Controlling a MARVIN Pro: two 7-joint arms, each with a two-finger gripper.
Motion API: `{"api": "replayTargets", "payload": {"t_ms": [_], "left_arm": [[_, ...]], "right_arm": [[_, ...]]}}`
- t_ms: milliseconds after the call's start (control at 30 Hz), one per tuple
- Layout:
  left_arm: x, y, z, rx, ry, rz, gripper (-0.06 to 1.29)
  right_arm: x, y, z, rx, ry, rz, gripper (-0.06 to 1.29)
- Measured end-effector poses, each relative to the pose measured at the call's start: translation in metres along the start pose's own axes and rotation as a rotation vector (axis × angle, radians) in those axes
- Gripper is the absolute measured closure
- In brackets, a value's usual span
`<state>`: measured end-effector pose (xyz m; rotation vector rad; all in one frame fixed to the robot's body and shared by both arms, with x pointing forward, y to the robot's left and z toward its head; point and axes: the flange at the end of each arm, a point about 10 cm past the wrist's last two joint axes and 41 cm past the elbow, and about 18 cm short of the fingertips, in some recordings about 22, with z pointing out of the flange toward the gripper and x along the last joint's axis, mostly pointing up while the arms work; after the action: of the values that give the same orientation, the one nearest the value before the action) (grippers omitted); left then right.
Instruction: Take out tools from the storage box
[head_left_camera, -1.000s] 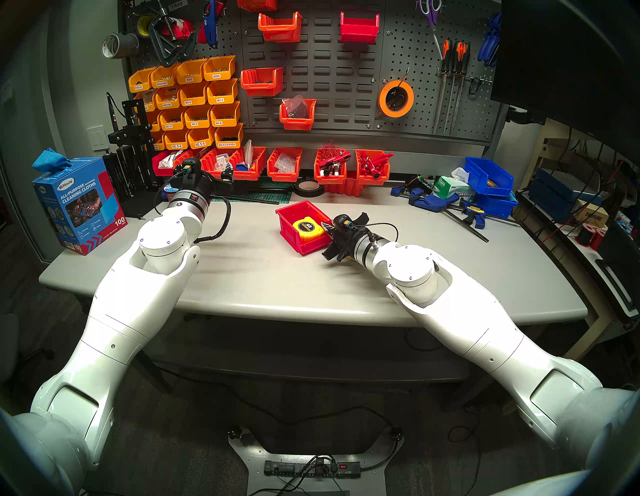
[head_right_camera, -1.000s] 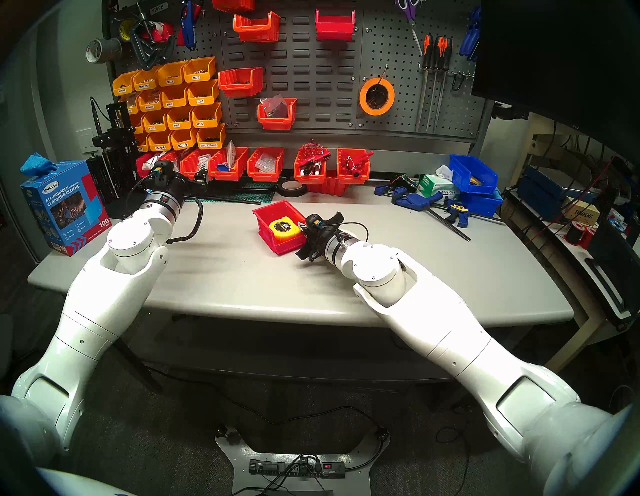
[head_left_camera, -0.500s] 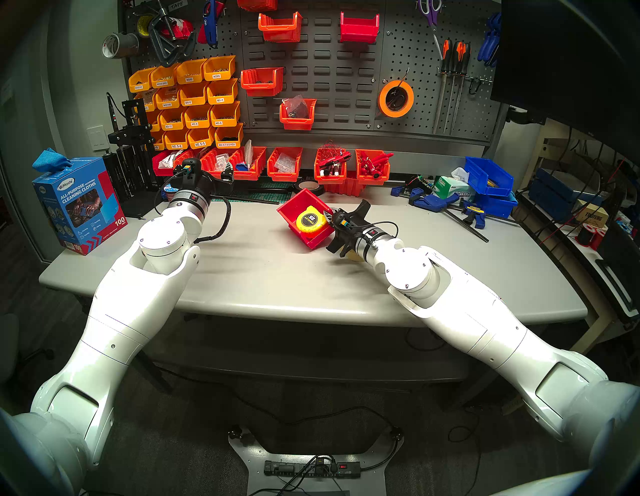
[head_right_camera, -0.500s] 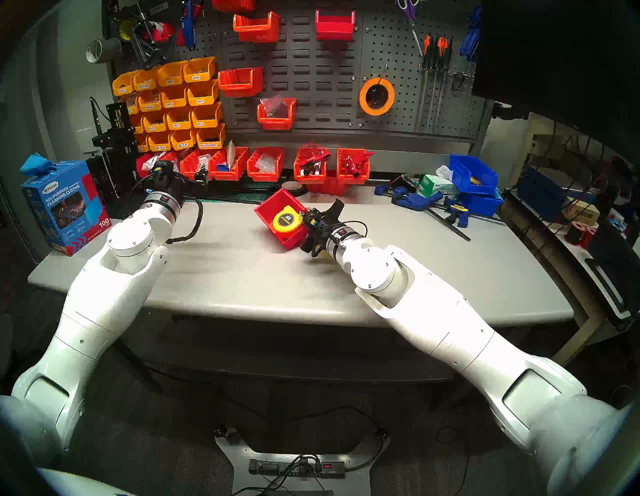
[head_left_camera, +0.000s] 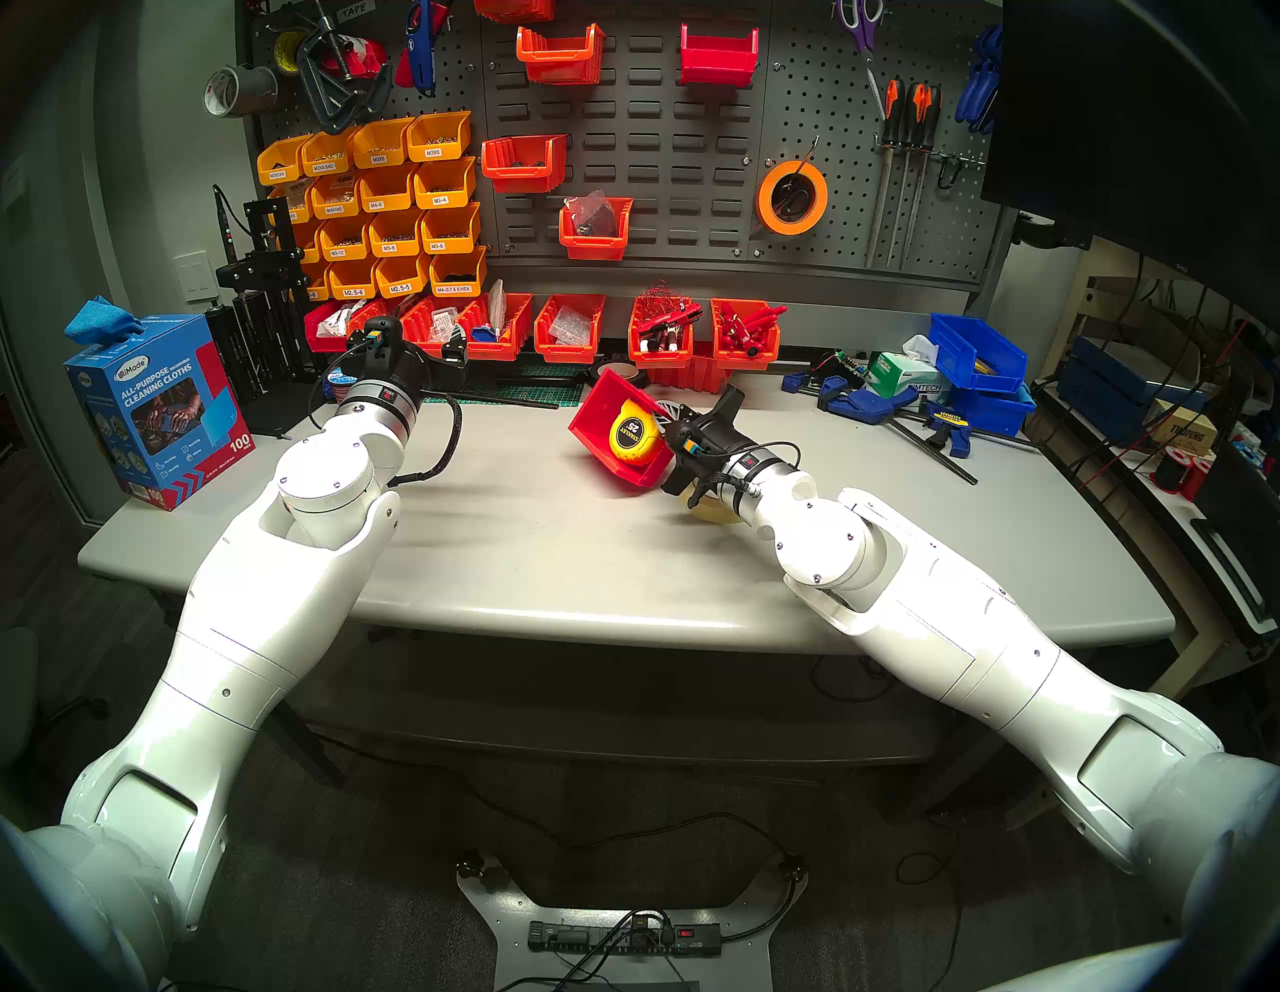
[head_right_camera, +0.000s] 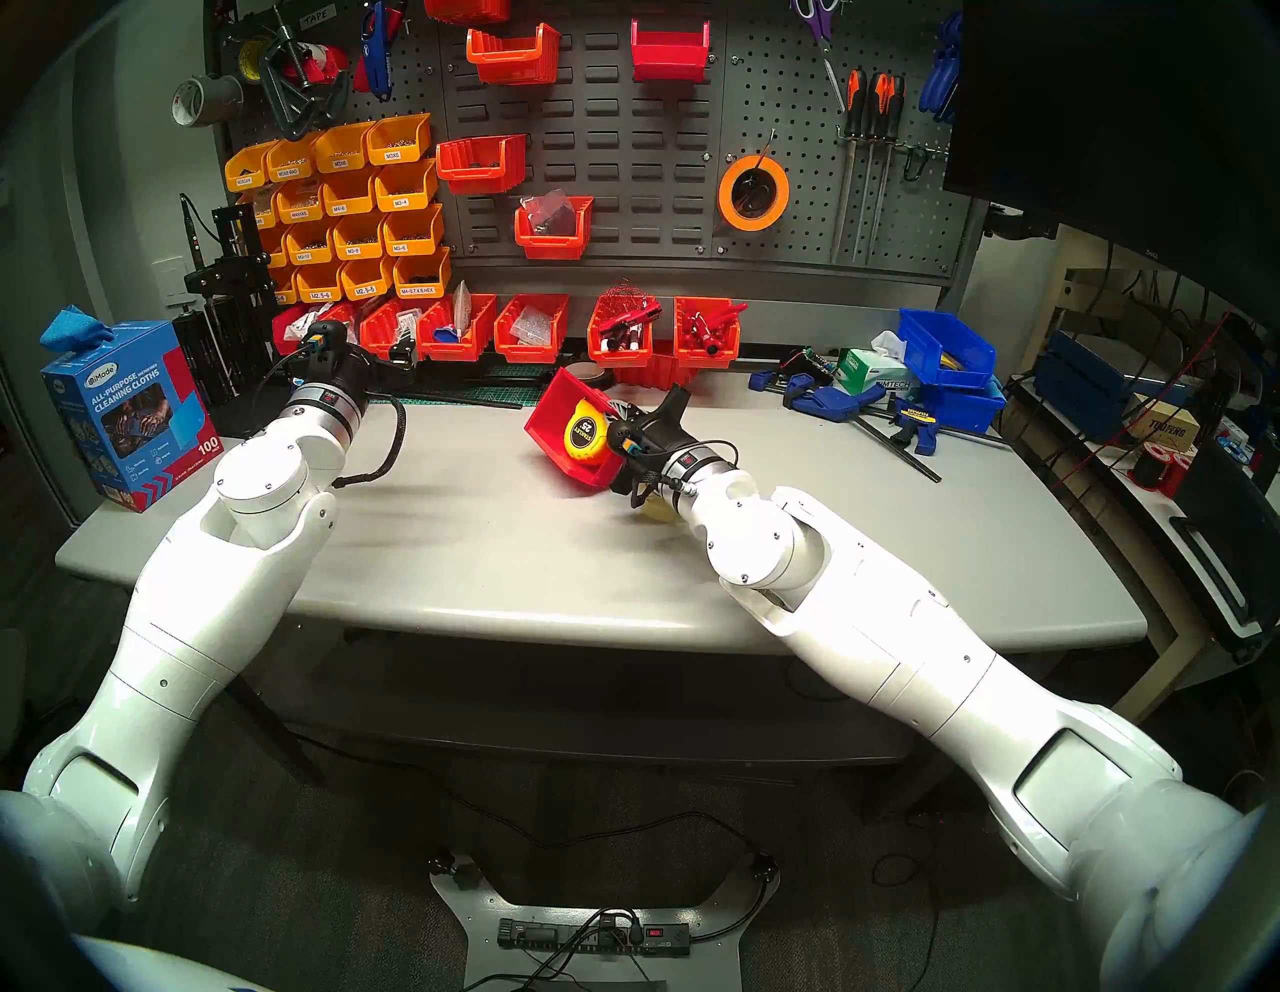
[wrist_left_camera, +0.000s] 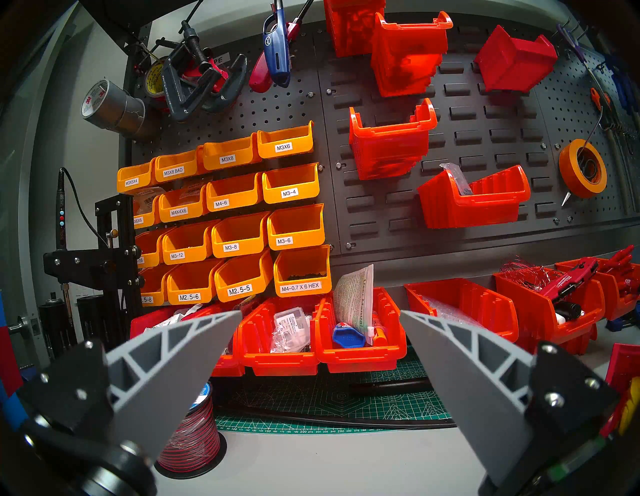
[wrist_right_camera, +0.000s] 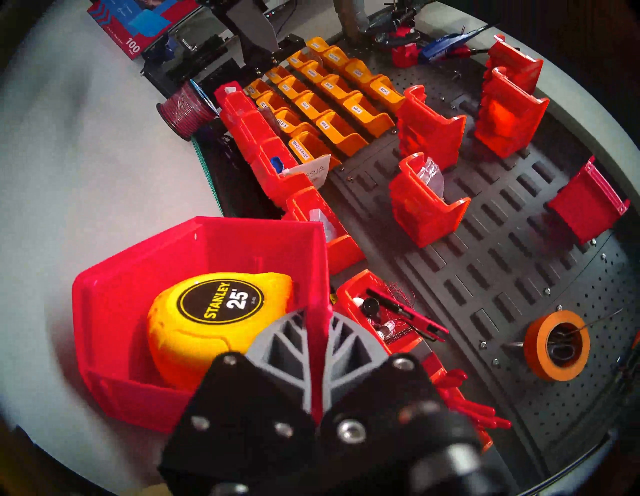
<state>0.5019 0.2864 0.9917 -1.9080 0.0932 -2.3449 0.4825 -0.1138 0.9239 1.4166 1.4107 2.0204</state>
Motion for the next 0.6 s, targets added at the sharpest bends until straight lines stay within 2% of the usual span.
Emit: {"api": "replayTargets", "payload": {"t_ms": [300,600], "left_arm": [[0.0,0.0,0.0,0.0,0.0,0.0,0.0],[0.0,0.0,0.0,0.0,0.0,0.0,0.0]], "right_arm": [[-0.001,-0.0025,-0.0011,0.02,0.069,-0.1,1.27],[-0.002,-0.0034,0.0005,0.038,0.116,-0.166,1.27]]}}
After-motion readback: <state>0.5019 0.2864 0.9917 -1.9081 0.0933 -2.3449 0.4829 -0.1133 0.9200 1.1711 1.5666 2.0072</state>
